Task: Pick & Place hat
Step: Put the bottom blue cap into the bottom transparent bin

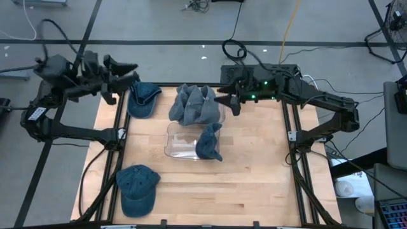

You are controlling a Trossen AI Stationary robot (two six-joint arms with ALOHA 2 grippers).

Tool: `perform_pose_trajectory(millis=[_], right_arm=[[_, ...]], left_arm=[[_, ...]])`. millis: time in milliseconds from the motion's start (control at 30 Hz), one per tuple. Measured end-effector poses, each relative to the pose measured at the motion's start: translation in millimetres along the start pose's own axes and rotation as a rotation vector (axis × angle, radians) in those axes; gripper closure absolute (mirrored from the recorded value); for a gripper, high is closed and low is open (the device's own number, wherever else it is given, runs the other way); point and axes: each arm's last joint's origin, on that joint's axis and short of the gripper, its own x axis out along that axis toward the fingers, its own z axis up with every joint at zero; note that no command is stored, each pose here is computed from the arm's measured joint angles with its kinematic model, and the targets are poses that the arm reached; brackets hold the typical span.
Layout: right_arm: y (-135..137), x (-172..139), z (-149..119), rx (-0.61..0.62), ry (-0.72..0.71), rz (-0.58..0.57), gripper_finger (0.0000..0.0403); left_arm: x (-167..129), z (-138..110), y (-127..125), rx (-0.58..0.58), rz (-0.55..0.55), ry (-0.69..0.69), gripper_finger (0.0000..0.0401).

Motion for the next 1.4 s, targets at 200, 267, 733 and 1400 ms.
perform_pose_trajectory(millis=[200, 267, 733, 1400], right_arm=[[0.7, -5.1, 6.8, -0.051, -0.059, 0.018, 0.0157], [0.9, -4.5, 7.4, -0.063, -0.065, 0.023, 0.0159], [6.3, -5.3, 6.5, -0.198, -0.021, 0.199, 0.0164], [7.3, -5.2, 6.1, -0.202, -0.021, 0.202, 0.0167]], left_arm=[[4.5, -21.2, 1.5, -0.175, -0.058, 0.248, 0.0156], [5.8, -27.6, 1.2, -0.217, -0.091, 0.332, 0.0154], [-15.8, -74.3, 11.0, -0.34, 0.022, 0.935, 0.015], [11.7, -101.4, 17.3, -0.466, 0.239, 1.21, 0.015]])
